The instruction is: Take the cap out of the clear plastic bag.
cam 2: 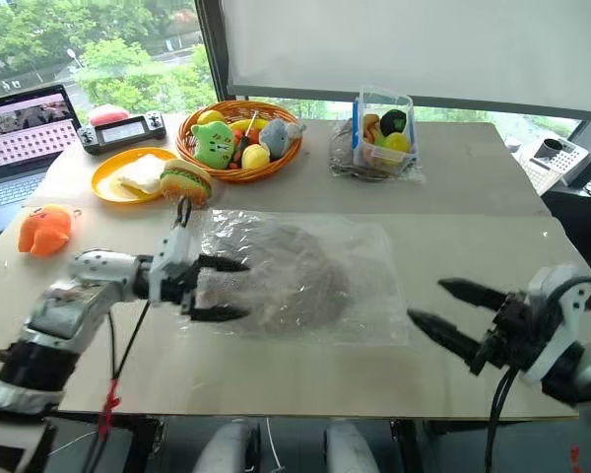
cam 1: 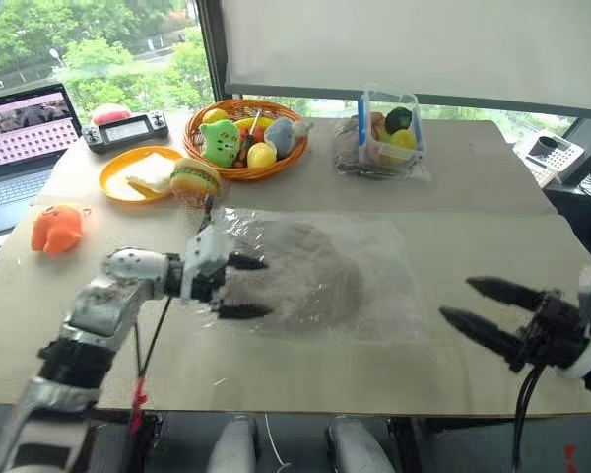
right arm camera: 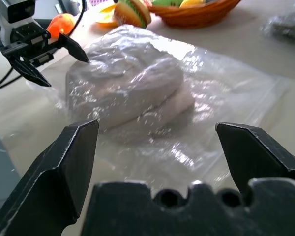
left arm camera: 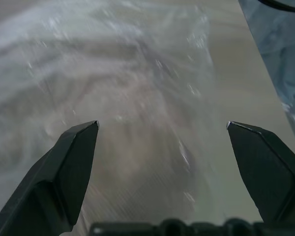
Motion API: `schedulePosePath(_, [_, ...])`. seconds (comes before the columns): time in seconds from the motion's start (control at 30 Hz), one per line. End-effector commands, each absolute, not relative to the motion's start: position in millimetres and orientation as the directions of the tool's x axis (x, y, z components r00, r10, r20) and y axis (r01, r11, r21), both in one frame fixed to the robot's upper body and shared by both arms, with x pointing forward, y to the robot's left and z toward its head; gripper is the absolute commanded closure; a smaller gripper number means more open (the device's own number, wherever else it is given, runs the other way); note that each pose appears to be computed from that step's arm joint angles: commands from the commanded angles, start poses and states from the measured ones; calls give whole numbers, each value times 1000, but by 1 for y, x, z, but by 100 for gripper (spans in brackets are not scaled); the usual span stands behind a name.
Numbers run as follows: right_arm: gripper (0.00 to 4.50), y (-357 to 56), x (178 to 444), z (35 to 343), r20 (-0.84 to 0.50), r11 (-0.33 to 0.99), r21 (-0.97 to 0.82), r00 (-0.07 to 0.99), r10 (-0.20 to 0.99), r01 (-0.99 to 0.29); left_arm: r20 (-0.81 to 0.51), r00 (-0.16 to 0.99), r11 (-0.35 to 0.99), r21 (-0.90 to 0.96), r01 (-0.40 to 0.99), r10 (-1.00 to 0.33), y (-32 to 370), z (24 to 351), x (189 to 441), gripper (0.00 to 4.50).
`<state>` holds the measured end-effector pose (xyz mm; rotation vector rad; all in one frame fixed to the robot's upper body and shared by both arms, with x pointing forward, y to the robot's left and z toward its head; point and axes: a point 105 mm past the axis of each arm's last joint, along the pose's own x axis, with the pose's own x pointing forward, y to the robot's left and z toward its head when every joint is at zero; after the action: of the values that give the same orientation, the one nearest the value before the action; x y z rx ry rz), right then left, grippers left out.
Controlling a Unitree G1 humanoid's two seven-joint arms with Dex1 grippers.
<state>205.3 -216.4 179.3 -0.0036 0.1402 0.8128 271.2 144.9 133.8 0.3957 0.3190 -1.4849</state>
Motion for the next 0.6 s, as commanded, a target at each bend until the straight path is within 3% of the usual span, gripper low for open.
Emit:
schedulePosePath(0.03, [0,-215,207,184,-110,695,14,690,716,-719,-414,-102,-131,42,991,-905,119,126,233,1])
schedulePosePath(0.17, [0,-215,210,178,-120,716,21,709,695,-698,-257,4,-30,128,991,-966,71,127,247,1])
schedulePosePath(0.3, [0,-214,205,174,-139,722,29,712,688,-691,-204,-2,-28,126,992,-979,46,120,247,1])
schedulePosePath(0.6, [0,-219,175,174,-179,738,35,722,669,-674,-264,5,-58,232,971,-965,-5,84,265,1])
